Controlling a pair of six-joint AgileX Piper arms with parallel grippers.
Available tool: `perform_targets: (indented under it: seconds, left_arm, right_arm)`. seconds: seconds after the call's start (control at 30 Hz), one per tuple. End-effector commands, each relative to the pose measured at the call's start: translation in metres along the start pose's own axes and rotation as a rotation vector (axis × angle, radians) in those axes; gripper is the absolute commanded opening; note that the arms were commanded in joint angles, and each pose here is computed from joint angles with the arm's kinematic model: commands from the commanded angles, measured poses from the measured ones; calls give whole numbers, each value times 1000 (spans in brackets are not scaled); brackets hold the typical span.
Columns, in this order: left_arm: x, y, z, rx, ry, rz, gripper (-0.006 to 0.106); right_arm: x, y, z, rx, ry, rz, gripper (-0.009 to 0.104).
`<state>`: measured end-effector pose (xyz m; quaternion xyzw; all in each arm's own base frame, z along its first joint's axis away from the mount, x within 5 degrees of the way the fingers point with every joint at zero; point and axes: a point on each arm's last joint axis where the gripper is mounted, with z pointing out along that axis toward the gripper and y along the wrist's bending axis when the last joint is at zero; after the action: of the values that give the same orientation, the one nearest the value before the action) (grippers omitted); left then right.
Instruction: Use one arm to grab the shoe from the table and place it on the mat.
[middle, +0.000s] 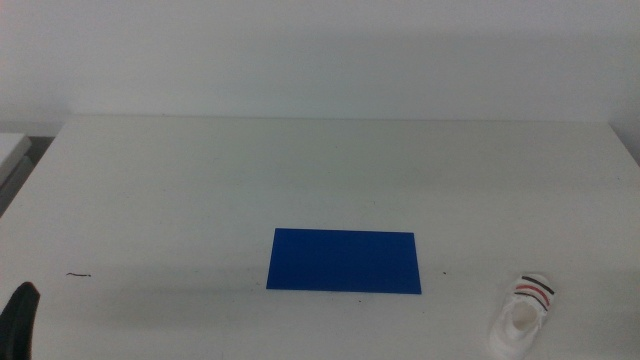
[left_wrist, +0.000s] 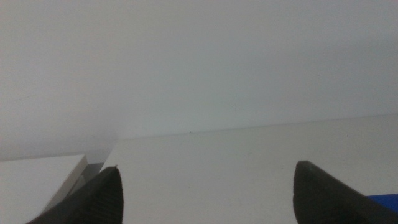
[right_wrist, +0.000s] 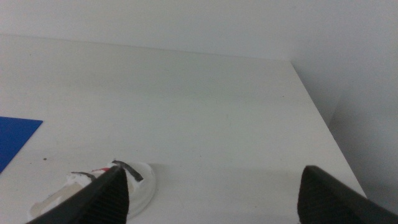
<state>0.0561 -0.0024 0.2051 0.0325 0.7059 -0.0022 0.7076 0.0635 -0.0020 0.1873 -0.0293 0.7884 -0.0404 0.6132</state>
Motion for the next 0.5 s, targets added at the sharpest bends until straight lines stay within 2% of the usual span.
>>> perform_targets:
  seconds: [0.0,0.23,0.3,0.47]
  left_arm:
    - [0,0,0,-2,-1,-4,94]
    - [0,0,0,-2,-1,-4,94]
    - [0,0,0,-2,-1,-4,94]
    - [0,0,0,-2,-1,-4,94]
  right_arm:
    - [0,0,0,-1,-10,8,93]
    - [0,1,0,-5,-10,25,93]
    - [0,1,0,-15,56,45,93]
    - [-51,-3,-3,-26,116,61,93]
